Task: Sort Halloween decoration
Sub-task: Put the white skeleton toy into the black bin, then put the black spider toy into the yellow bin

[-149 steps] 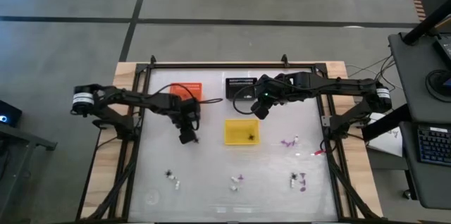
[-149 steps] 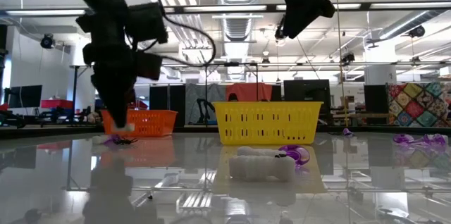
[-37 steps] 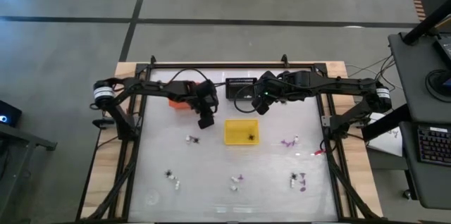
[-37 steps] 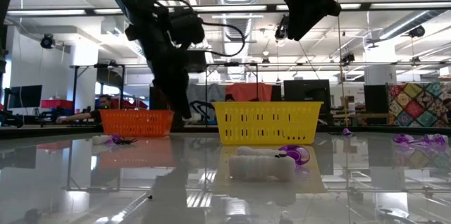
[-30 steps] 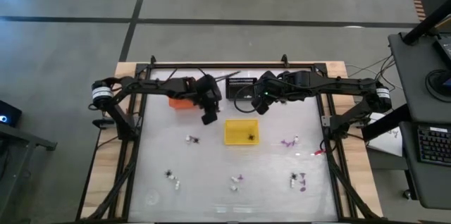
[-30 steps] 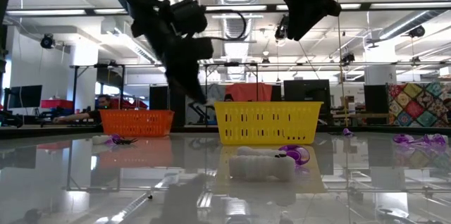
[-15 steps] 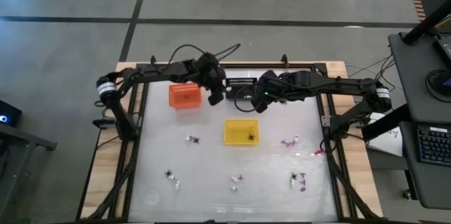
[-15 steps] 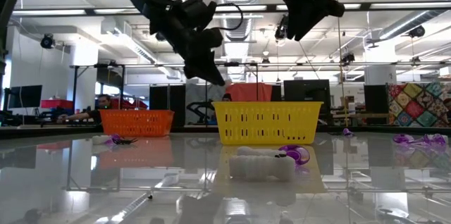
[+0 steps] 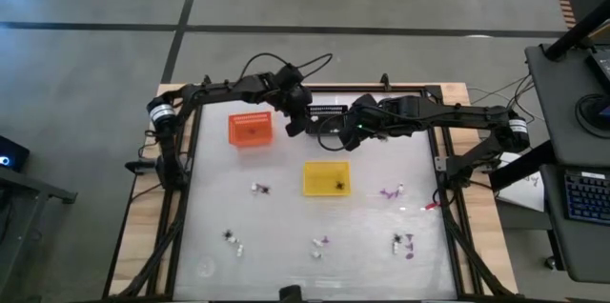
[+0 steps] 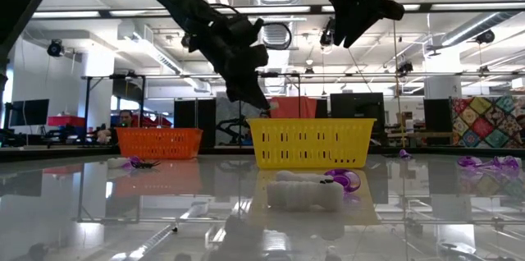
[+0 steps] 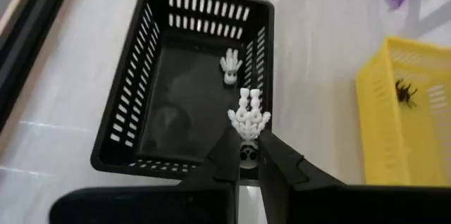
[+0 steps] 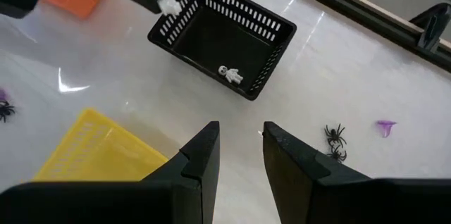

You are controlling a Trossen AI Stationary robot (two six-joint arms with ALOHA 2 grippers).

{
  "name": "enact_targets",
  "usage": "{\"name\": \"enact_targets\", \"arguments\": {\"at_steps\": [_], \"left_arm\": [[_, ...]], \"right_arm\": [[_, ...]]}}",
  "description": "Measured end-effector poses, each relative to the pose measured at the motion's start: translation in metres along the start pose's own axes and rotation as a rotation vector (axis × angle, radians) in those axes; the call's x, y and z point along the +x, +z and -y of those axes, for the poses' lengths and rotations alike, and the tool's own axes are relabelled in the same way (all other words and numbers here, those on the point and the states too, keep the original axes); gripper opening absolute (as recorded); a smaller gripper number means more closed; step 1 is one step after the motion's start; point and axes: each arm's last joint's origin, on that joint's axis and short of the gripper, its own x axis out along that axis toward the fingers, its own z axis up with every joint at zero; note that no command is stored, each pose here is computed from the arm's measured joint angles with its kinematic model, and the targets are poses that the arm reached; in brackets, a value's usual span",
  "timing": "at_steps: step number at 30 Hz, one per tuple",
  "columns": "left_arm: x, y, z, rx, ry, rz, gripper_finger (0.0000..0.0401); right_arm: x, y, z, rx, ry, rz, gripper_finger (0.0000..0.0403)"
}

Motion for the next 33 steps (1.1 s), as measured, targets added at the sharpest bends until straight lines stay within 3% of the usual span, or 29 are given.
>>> {"name": "enact_targets", "arguments": {"at_steps": [7, 19, 25, 33], "left_arm": [[0.011, -0.009, -0.009, -0.015, 0.0, -0.033, 0.005], [0.015, 0.012, -0.017, 0.038, -0.036, -0.025, 0.0101], [-0.013, 0.024, -0.011, 0.117, -0.038, -0.032, 0.0102], [-0.059, 0.028, -0.007, 0.129, -0.014, -0.025, 0.01]], "right_arm": [[0.0, 0.0, 0.0, 0.023, -0.002, -0.002, 0.0098], [0.0, 0.0, 0.0, 0.068, -0.007, 0.005, 0.0098], [0.001, 0.0, 0.005, 0.077, -0.097, 0.048, 0.0098], [0.017, -0.009, 0.034, 0.238, -0.315, -0.042, 0.0098]]}}
